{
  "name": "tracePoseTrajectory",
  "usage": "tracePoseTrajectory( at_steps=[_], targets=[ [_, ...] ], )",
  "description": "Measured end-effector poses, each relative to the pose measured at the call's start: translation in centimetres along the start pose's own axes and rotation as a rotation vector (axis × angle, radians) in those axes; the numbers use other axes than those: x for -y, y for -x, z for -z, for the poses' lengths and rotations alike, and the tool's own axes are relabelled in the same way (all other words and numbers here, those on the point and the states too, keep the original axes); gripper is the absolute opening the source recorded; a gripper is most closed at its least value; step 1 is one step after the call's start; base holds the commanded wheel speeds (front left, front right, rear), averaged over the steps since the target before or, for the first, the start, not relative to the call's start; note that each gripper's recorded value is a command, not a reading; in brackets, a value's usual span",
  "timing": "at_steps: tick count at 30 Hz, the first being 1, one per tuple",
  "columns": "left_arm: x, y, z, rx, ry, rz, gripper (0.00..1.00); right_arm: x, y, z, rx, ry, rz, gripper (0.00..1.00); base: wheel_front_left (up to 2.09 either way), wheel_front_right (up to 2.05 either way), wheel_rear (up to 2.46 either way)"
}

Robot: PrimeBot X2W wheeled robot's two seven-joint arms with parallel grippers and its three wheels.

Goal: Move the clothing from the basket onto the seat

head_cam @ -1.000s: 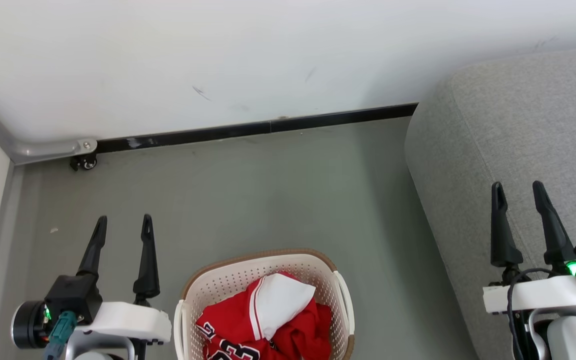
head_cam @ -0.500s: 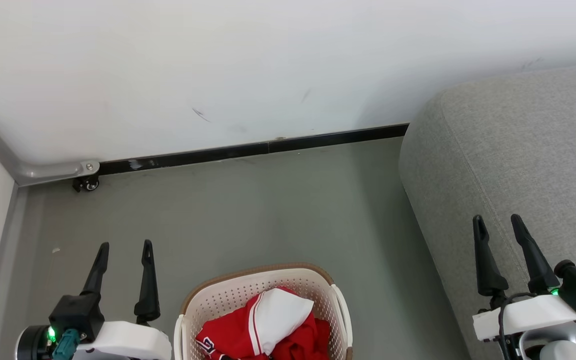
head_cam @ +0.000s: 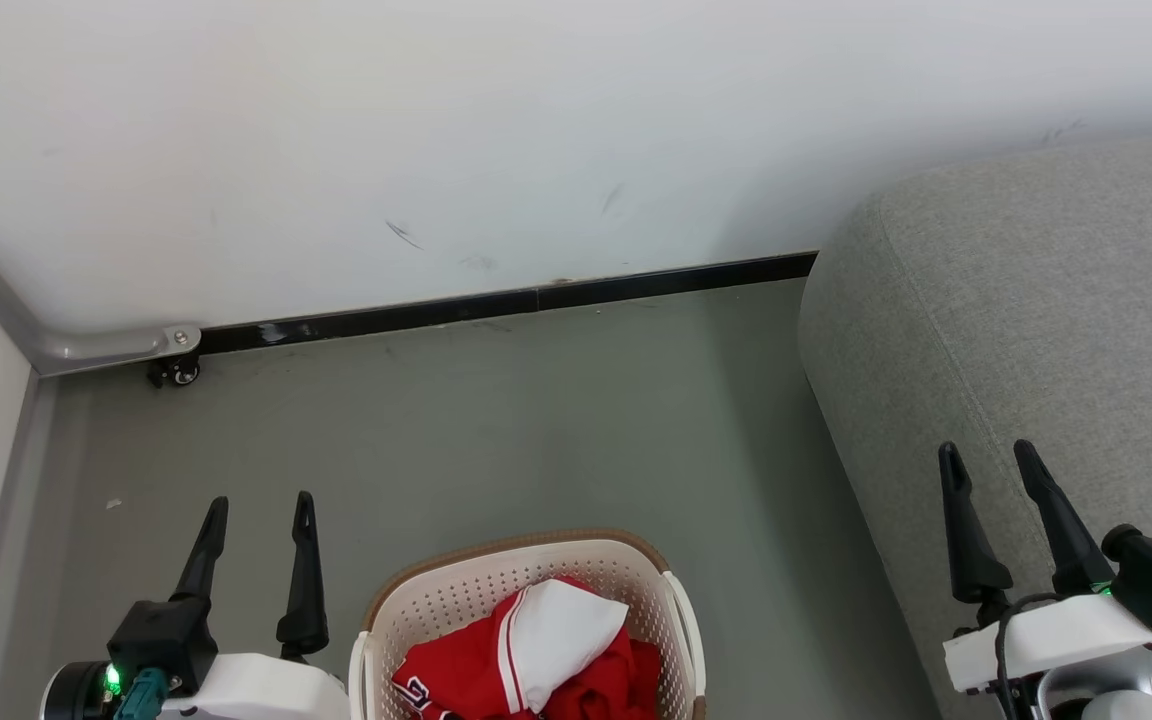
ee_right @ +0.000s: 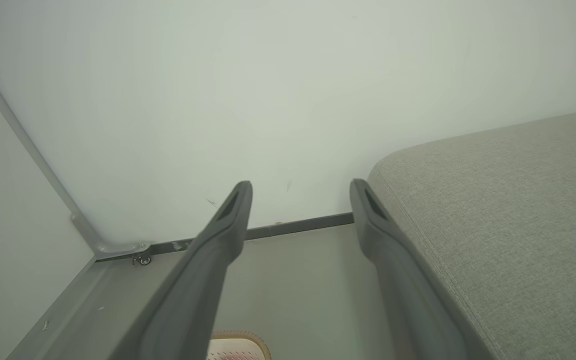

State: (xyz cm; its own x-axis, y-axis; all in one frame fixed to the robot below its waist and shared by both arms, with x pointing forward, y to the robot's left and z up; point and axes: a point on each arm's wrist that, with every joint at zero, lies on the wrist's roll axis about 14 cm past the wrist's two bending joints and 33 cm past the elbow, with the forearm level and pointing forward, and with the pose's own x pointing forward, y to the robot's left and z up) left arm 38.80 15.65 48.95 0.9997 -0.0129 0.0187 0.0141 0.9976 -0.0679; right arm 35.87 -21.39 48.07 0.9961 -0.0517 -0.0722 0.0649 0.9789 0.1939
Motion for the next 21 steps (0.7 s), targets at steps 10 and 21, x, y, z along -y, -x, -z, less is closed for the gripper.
tracePoseTrajectory(
  at_steps=[10, 21],
  targets=[
    [-0.1, 0.3, 0.5, -0.016, 0.000, -0.003, 1.00, -0.2, 0.2, 0.0, -0.008, 0.004, -0.006, 1.00, 0.00, 0.00, 0.00],
    [1.6, 0.8, 3.1, -0.093, -0.030, 0.090, 1.00, -0.1, -0.1, -0.4, 0.004, 0.011, -0.003, 1.00, 0.00, 0.00, 0.00]
  ],
)
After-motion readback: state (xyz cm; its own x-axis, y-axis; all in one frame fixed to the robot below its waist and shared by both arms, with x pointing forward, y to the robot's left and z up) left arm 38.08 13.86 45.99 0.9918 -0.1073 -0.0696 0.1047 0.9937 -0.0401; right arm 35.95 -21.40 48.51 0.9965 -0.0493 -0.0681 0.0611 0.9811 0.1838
